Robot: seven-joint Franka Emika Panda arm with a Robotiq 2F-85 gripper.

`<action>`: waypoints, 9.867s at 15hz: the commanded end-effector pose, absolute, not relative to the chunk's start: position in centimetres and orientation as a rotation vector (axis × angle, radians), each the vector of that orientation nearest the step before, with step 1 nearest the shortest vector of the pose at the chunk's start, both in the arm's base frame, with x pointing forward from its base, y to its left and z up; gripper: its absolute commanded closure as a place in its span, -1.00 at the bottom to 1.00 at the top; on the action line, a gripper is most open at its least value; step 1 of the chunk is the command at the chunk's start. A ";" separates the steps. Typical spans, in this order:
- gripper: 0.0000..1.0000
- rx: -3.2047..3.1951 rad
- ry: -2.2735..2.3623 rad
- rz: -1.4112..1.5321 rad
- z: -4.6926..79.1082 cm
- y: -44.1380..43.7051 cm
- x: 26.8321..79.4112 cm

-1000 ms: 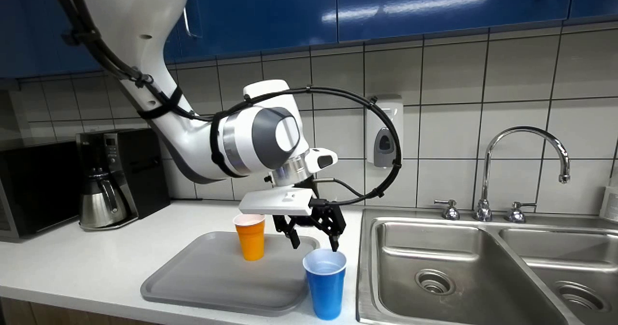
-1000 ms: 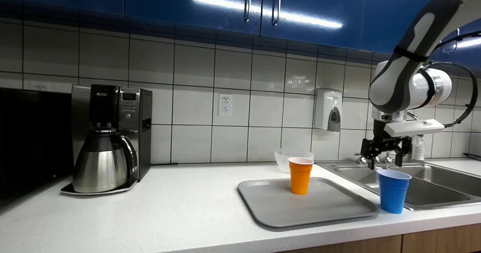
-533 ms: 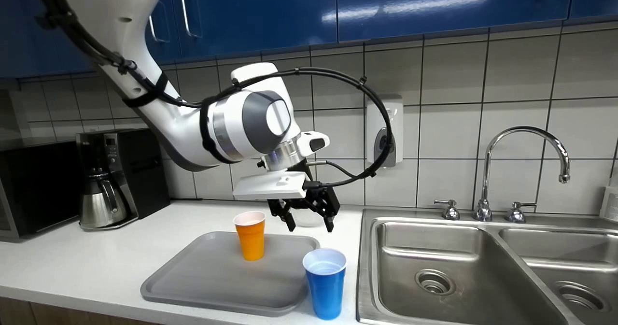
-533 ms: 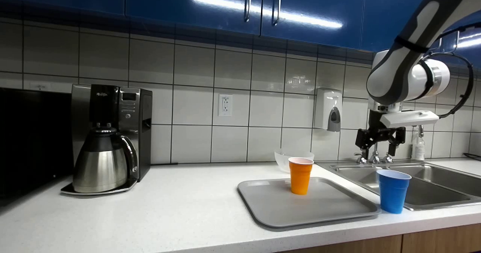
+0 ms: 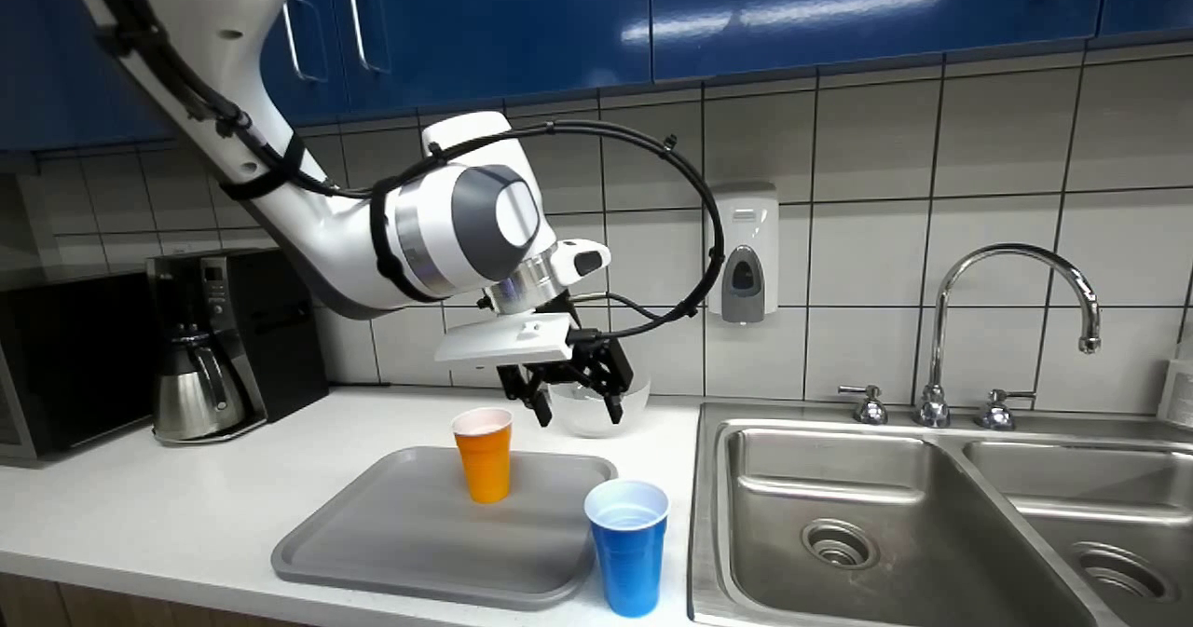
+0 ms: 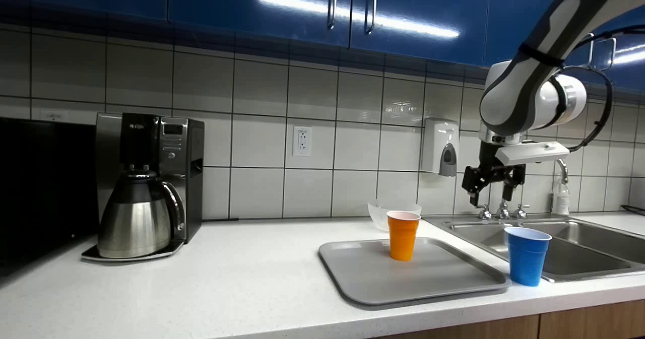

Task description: Pick up the blue paper cup and move it to the bottom right side of the gray tray on the kitchen counter, pick up the orange paper cup and move it to the upper right side of the gray tray on the kitchen counter

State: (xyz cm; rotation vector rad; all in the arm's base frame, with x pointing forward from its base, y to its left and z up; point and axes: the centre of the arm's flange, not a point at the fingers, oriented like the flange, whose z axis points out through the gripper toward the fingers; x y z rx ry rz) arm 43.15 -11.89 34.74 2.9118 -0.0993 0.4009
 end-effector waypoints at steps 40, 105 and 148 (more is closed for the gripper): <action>0.78 3.092 0.070 0.411 26.6 -1.3 55.7; 0.43 2.876 -0.650 0.480 26.2 -21.7 51.8; -1.00 2.940 -0.288 0.666 37.8 -9.5 44.5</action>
